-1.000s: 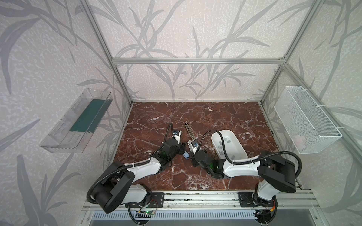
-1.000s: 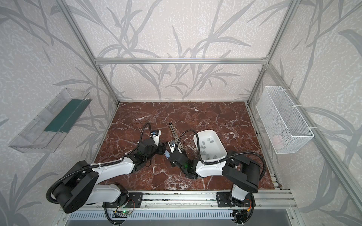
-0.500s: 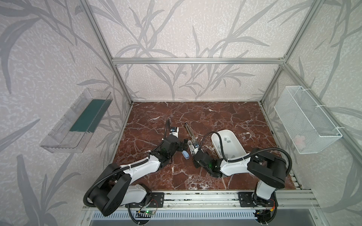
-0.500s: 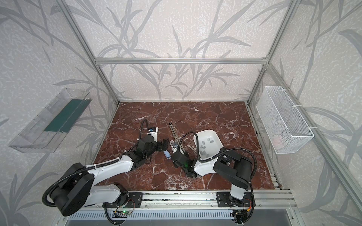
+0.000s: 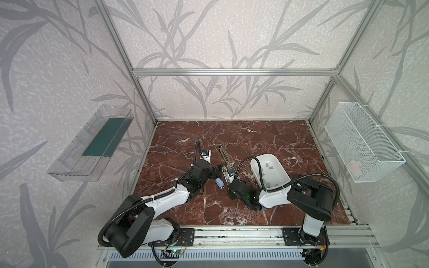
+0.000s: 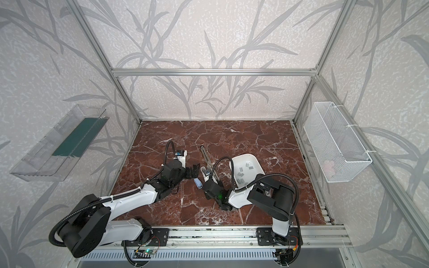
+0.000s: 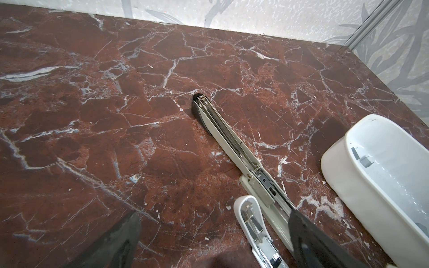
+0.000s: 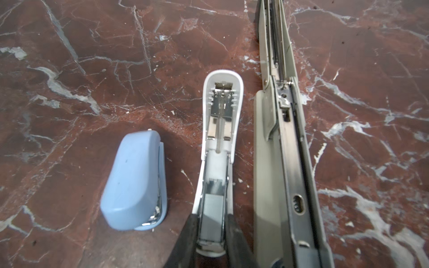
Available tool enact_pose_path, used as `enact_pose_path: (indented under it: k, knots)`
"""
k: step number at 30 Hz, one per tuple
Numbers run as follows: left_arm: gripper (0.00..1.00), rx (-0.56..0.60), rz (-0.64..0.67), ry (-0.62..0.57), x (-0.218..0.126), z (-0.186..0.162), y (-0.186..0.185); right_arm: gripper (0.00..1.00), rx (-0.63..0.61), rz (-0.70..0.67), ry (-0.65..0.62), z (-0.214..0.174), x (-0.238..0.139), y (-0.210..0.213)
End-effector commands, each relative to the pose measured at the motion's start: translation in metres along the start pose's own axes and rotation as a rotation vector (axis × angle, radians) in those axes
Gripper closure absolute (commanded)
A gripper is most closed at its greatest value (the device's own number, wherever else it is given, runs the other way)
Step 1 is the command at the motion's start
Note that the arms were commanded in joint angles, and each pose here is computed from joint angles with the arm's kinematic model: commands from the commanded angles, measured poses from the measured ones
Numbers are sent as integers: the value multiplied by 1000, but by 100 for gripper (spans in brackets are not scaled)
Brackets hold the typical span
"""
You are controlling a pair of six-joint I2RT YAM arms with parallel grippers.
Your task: Load the staples into the stapler
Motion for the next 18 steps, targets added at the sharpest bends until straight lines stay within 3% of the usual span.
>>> enact_pose_path:
  k: [1,8,11,18]
  knots:
    - [0,-12,-1,10,1,-8,3,77,-8,-11,5,-2,7,0]
    - [0,-23,-10,29,5,-12,4,77,-8,-7,14,-3,13,2]
    - [1,-37,-12,44,9,-16,7,81,-3,-5,18,-5,13,2]
    - [9,-120,-109,74,23,-23,8,83,10,4,7,-4,11,1]
Point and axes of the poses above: each gripper's point midway between its finger pads, its own x axis out along the fingers, its own y axis along the line the jaws close on, z = x × y, the point moved 4 cm from there along -x, back along the fingers, and after that the axes turned 12 degrees about x, right-handed, at the moved point
